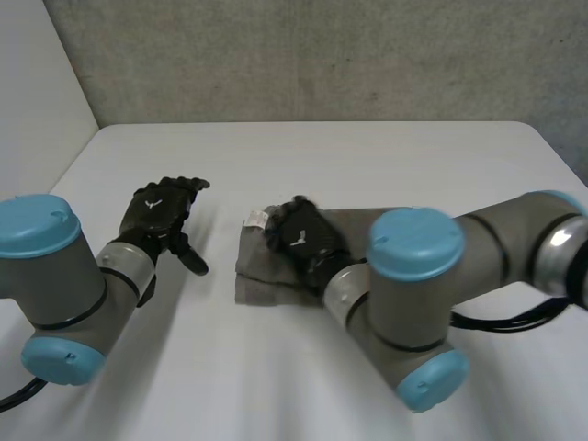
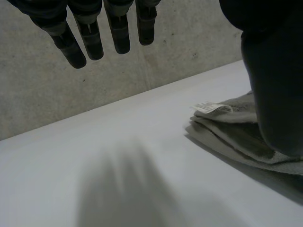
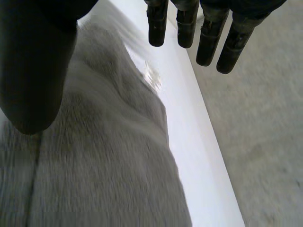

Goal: Fold the towel.

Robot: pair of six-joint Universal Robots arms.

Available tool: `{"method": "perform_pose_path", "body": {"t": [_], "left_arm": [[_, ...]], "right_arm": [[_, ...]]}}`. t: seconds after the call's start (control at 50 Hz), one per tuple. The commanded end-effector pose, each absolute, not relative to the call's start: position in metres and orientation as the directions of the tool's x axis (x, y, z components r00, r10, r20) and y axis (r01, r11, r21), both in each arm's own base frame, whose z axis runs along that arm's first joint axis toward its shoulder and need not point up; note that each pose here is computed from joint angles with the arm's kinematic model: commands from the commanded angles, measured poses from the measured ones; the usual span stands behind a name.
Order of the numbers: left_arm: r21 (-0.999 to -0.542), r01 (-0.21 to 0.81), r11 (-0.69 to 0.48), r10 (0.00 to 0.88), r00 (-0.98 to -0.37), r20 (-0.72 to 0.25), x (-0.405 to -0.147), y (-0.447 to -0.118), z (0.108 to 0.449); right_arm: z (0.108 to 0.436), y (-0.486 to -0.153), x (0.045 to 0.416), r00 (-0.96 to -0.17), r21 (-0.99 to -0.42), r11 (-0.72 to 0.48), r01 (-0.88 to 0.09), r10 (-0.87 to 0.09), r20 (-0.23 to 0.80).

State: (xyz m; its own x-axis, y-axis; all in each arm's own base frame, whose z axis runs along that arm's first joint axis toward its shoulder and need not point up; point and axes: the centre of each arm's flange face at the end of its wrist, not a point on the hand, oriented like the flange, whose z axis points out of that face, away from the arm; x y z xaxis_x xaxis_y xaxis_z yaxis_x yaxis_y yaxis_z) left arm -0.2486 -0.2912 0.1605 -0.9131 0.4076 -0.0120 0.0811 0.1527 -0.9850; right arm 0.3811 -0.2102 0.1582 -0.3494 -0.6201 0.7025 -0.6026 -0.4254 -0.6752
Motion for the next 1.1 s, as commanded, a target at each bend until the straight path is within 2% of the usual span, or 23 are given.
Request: {"method": "perform_pose_path", "body": {"t": [0.02,0.04,0.1,0.22,0.4,0.52,0.56,0.6,0.62,0.66,0.68,0.72,0.74,0.76,0.78,0.82,0.9,0.96,0.98,1.0,1.04,1.06,1.1], "left_arm": [[-0.984,0.088,0.153,0.435,-0.900,-0.013,-0.257,-0.283,0.159],[-0.984,0.092,0.149,0.448,-0.894,-0.016,-0.260,-0.280,0.160],[-0.984,0.098,0.148,0.459,-0.888,-0.019,-0.264,-0.277,0.159],[-0.985,0.106,0.139,0.506,-0.862,-0.021,-0.279,-0.263,0.157],[-0.984,0.107,0.142,0.515,-0.857,-0.019,-0.281,-0.258,0.156],[-0.987,0.099,0.126,0.512,-0.858,-0.021,-0.281,-0.260,0.162],[-0.989,0.094,0.118,0.513,-0.858,-0.020,-0.282,-0.261,0.165],[-0.991,0.084,0.099,0.512,-0.859,-0.022,-0.282,-0.262,0.171],[-0.994,0.071,0.077,0.510,-0.860,-0.022,-0.282,-0.264,0.180],[-0.997,0.053,0.049,0.505,-0.863,-0.021,-0.282,-0.267,0.191],[-0.999,0.039,0.022,0.503,-0.864,-0.023,-0.282,-0.269,0.201],[-1.000,0.023,-0.004,0.500,-0.866,-0.022,-0.282,-0.271,0.211],[-1.000,0.004,-0.030,0.495,-0.869,-0.019,-0.282,-0.273,0.222],[-1.000,0.004,-0.031,0.495,-0.869,-0.019,-0.282,-0.273,0.222],[-0.998,-0.012,-0.061,0.489,-0.872,-0.020,-0.282,-0.276,0.233],[-0.996,-0.028,-0.086,0.482,-0.876,-0.017,-0.280,-0.278,0.243],[-0.991,-0.067,-0.118,0.448,-0.894,0.007,-0.273,-0.290,0.259],[-0.988,-0.086,-0.126,0.435,-0.900,0.022,-0.273,-0.294,0.264],[-0.988,-0.086,-0.126,0.435,-0.900,0.023,-0.273,-0.294,0.264],[-0.987,-0.094,-0.130,0.431,-0.902,0.029,-0.272,-0.295,0.266],[-0.987,-0.098,-0.128,0.431,-0.902,0.034,-0.272,-0.296,0.266],[-0.988,-0.098,-0.123,0.434,-0.900,0.035,-0.274,-0.296,0.263],[-0.988,-0.098,-0.121,0.439,-0.898,0.035,-0.276,-0.295,0.262]], "right_arm": [[0.168,-0.235,0.319,-0.508,-0.754,-0.230,-0.616,-0.616,0.602],[0.167,-0.235,0.319,-0.508,-0.754,-0.229,-0.616,-0.616,0.602],[0.155,-0.235,0.299,-0.555,-0.776,-0.127,-0.618,-0.628,0.545],[0.132,-0.251,0.264,-0.621,-0.772,0.005,-0.636,-0.597,0.508],[0.122,-0.273,0.243,-0.661,-0.761,0.054,-0.646,-0.538,0.524],[0.151,-0.287,0.243,-0.660,-0.755,-0.023,-0.655,-0.468,0.587],[0.163,-0.289,0.247,-0.641,-0.743,-0.074,-0.665,-0.454,0.619],[0.184,-0.280,0.269,-0.588,-0.719,-0.196,-0.667,-0.456,0.668],[0.184,-0.280,0.269,-0.588,-0.719,-0.196,-0.666,-0.456,0.669],[0.200,-0.252,0.314,-0.502,-0.706,-0.366,-0.607,-0.512,0.697],[0.200,-0.252,0.314,-0.501,-0.706,-0.366,-0.607,-0.513,0.697],[0.205,-0.220,0.352,-0.403,-0.704,-0.493,-0.511,-0.587,0.703],[0.205,-0.220,0.352,-0.402,-0.704,-0.493,-0.511,-0.587,0.703],[0.197,-0.208,0.366,-0.342,-0.706,-0.527,-0.473,-0.629,0.699],[0.197,-0.207,0.366,-0.341,-0.706,-0.527,-0.473,-0.629,0.699],[0.181,-0.191,0.382,-0.239,-0.702,-0.567,-0.431,-0.678,0.695],[0.178,-0.187,0.389,-0.212,-0.701,-0.580,-0.414,-0.688,0.694],[0.182,-0.193,0.390,-0.254,-0.723,-0.549,-0.419,-0.693,0.674],[0.184,-0.199,0.387,-0.307,-0.748,-0.504,-0.432,-0.698,0.647],[0.184,-0.199,0.387,-0.307,-0.748,-0.503,-0.432,-0.698,0.647],[0.195,-0.211,0.378,-0.462,-0.822,-0.377,-0.427,-0.691,0.556],[0.195,-0.211,0.378,-0.463,-0.823,-0.376,-0.426,-0.690,0.556],[0.214,-0.220,0.362,-0.610,-0.893,-0.256,-0.370,-0.658,0.442]]}}
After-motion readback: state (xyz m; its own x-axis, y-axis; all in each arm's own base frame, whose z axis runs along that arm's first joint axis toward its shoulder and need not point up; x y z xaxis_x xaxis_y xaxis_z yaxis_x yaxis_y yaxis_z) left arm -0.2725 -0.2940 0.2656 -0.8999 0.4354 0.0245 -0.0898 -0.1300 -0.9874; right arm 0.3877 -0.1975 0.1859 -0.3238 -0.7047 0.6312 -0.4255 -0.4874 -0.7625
